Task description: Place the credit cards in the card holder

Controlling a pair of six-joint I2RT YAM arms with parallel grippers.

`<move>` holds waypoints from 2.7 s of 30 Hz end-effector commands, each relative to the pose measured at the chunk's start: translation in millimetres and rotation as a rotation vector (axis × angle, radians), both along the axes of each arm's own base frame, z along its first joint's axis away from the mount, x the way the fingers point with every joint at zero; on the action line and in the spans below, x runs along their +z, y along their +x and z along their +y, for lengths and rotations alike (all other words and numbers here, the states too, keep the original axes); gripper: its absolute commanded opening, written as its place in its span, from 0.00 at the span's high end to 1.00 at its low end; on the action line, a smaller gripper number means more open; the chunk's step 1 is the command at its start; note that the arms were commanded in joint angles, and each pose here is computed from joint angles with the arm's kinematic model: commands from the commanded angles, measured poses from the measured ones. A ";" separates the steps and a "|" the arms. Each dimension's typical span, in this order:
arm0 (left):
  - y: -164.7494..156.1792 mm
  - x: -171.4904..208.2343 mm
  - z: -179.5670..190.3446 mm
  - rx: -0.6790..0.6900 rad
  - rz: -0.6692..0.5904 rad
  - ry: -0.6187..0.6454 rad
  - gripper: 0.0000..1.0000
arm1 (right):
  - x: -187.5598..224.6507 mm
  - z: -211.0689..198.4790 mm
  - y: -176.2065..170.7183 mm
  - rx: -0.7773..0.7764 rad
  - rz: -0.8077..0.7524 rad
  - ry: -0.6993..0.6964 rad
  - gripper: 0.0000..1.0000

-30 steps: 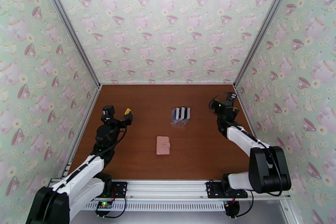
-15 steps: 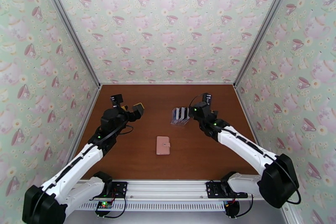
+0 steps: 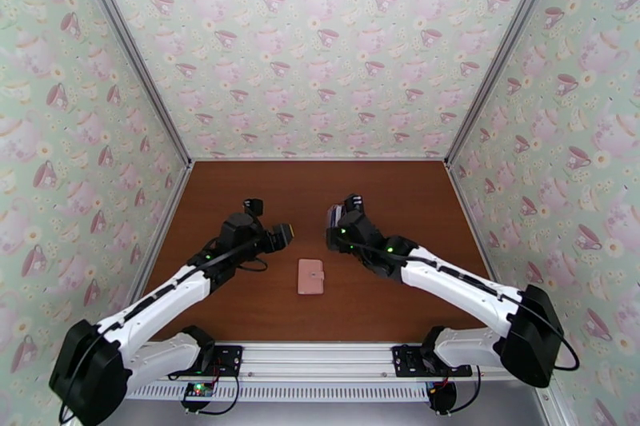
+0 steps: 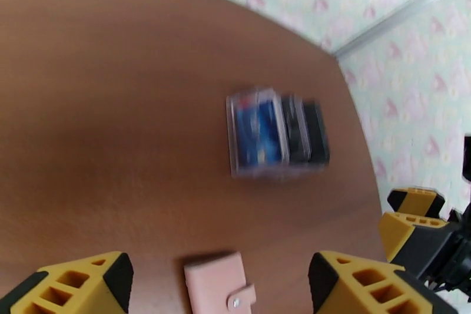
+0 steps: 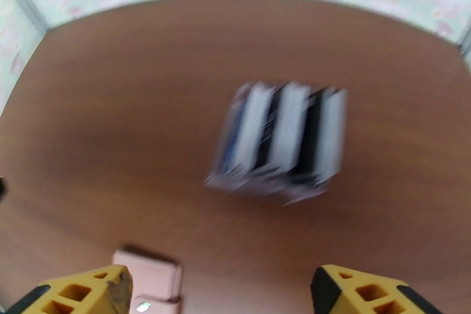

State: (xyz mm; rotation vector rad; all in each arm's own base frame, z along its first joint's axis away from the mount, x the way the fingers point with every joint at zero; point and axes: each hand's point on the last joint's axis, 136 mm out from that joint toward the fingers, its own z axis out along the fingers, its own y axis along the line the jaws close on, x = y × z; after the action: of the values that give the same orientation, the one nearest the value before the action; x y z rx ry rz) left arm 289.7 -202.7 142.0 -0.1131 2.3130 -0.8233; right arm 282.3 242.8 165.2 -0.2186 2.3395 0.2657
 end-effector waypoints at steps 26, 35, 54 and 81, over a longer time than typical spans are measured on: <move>-75.7 -101.8 -41.1 -0.156 0.282 -0.044 0.62 | -90.8 76.9 -54.6 0.091 0.365 0.042 0.49; -75.8 -107.3 -42.5 -0.159 0.295 -0.032 0.69 | -103.6 86.8 -57.8 0.097 0.399 0.040 0.54; -80.7 -121.1 -33.1 -0.147 0.332 0.041 0.71 | -129.4 84.1 -56.1 0.057 0.446 -0.040 0.57; -80.0 -146.3 -33.1 -0.116 0.402 0.087 0.69 | -146.0 73.9 -66.4 0.057 0.495 -0.087 0.85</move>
State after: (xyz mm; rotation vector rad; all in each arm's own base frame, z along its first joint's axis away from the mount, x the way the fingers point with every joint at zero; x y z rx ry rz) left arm 217.0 -245.7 20.1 -0.0846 2.6770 -0.9089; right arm 227.2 323.2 32.1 -0.2706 2.7892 0.3145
